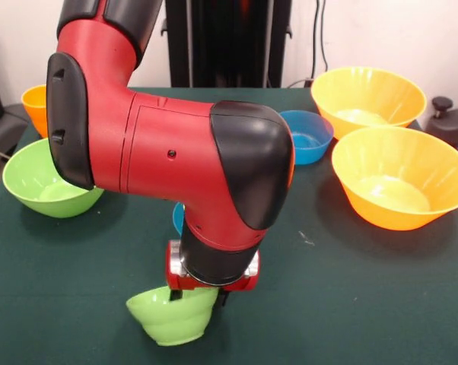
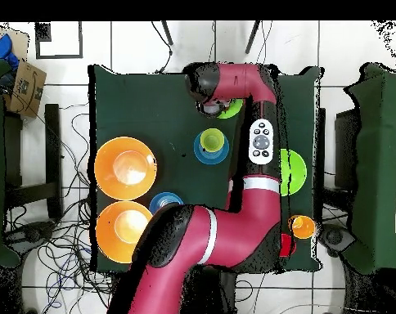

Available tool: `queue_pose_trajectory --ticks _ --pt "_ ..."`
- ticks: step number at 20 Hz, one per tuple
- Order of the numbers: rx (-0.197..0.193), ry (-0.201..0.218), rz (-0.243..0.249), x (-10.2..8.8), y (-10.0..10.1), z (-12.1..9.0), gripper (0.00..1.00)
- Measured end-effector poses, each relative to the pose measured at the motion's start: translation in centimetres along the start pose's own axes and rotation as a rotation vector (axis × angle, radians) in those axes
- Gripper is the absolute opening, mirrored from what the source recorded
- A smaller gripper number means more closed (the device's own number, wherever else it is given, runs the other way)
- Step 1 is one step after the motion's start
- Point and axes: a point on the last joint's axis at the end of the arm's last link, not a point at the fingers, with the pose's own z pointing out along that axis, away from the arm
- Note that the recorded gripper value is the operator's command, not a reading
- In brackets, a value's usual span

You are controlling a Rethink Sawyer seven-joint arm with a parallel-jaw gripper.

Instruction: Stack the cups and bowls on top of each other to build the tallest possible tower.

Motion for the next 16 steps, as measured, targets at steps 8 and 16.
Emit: queue_pose_trajectory --ticks 8,16 --pt "-0.009 -0.065 -0.001 -0.6 -0.1 -0.3 1.0" --pt "-0.088 -0.112 0.016 -0.7 0.3 -2.5 1.0"
